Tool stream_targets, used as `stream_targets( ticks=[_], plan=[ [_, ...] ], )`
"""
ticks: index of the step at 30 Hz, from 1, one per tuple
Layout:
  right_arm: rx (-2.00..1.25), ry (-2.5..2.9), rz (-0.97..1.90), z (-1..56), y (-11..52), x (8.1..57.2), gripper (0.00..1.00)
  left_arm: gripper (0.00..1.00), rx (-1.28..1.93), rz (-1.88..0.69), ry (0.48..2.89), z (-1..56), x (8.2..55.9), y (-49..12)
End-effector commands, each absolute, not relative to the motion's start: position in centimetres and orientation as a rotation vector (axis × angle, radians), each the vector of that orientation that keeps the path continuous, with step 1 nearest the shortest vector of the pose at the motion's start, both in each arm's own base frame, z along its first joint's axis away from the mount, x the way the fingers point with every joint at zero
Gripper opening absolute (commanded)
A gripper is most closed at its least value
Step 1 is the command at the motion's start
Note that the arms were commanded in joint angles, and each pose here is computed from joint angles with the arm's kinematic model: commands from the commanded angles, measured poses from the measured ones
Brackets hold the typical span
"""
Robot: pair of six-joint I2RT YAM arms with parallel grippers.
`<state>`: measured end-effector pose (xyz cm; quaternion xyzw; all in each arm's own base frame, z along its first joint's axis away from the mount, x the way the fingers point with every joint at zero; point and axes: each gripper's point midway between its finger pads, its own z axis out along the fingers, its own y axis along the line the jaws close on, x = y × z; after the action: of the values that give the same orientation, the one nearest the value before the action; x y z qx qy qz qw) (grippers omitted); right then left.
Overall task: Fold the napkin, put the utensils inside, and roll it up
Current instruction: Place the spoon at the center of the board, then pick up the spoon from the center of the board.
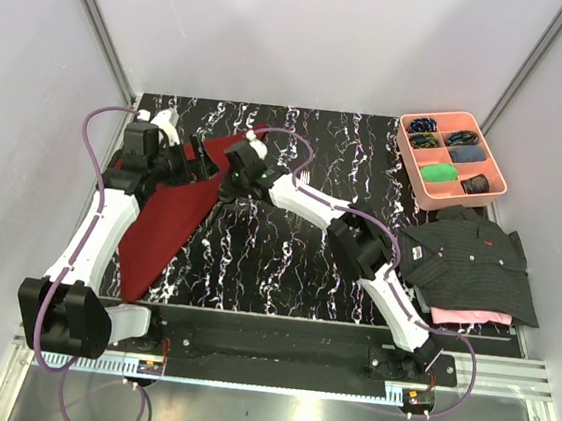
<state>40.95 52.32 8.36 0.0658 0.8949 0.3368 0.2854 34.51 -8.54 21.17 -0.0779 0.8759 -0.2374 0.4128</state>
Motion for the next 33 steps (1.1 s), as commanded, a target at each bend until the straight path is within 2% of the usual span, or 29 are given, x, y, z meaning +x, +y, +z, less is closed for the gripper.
stream_targets(
  ticks=[1,2,3,4,5,6,7,9,10,12,14,18,25,33],
  plan=[
    [0.25,2.375,0.72,8.4,46.6,41.2,0.03,0.93,-0.185,-0.506,2.176,21.1,35.0,-7.6],
    [0.257,2.316,0.769,11.4,45.9,41.4,0.05,0.93,-0.176,-0.479,2.186,20.7,34.9,-7.6],
    [0.268,2.3,0.746,11.7,44.0,42.0,0.07,0.92,-0.176,-0.441,2.198,20.2,35.1,-7.5],
    [0.264,2.327,0.692,10.2,42.1,41.2,0.15,0.91,-0.139,-0.434,2.218,19.5,34.9,-8.3],
    [0.27,2.258,0.713,13.6,40.8,41.5,0.18,0.9,-0.124,-0.427,2.236,19.0,34.9,-8.6],
    [0.242,2.275,0.658,12.6,39.0,40.8,0.23,0.88,-0.105,-0.427,2.283,17.5,35.0,-9.3],
    [0.261,2.222,0.669,15.5,37.0,41.3,0.29,0.86,-0.089,-0.422,2.302,16.9,35.2,-9.5],
    [0.254,2.238,0.626,15.1,33.9,40.5,0.33,0.81,-0.057,-0.412,2.359,15.0,35.8,-10.2],
    [0.291,2.18,0.649,17.8,31.6,41.1,0.36,0.79,-0.019,-0.398,2.358,14.9,36.4,-10.3],
    [0.299,2.192,0.639,17.2,28.9,40.0,0.39,0.75,0.014,-0.377,2.389,13.2,37.4,-10.5],
    [0.308,2.119,0.673,20.2,26.2,39.9,0.44,0.7,0.036,-0.303,2.434,11.3,38.1,-9.7],
    [0.304,2.07,0.665,21.7,22.7,38.3,0.48,0.64,0.091,-0.274,2.485,9.0,37.9,-9.7],
    [0.298,2.045,0.729,22.8,21.0,37.6,0.48,0.5,0.143,-0.153,2.523,7.0,38.1,-9.1],
    [0.3,2.073,0.756,21.7,20.9,38.1,0.48,0.49,0.234,-0.128,2.581,4.5,37.8,-10.3]
  ],
)
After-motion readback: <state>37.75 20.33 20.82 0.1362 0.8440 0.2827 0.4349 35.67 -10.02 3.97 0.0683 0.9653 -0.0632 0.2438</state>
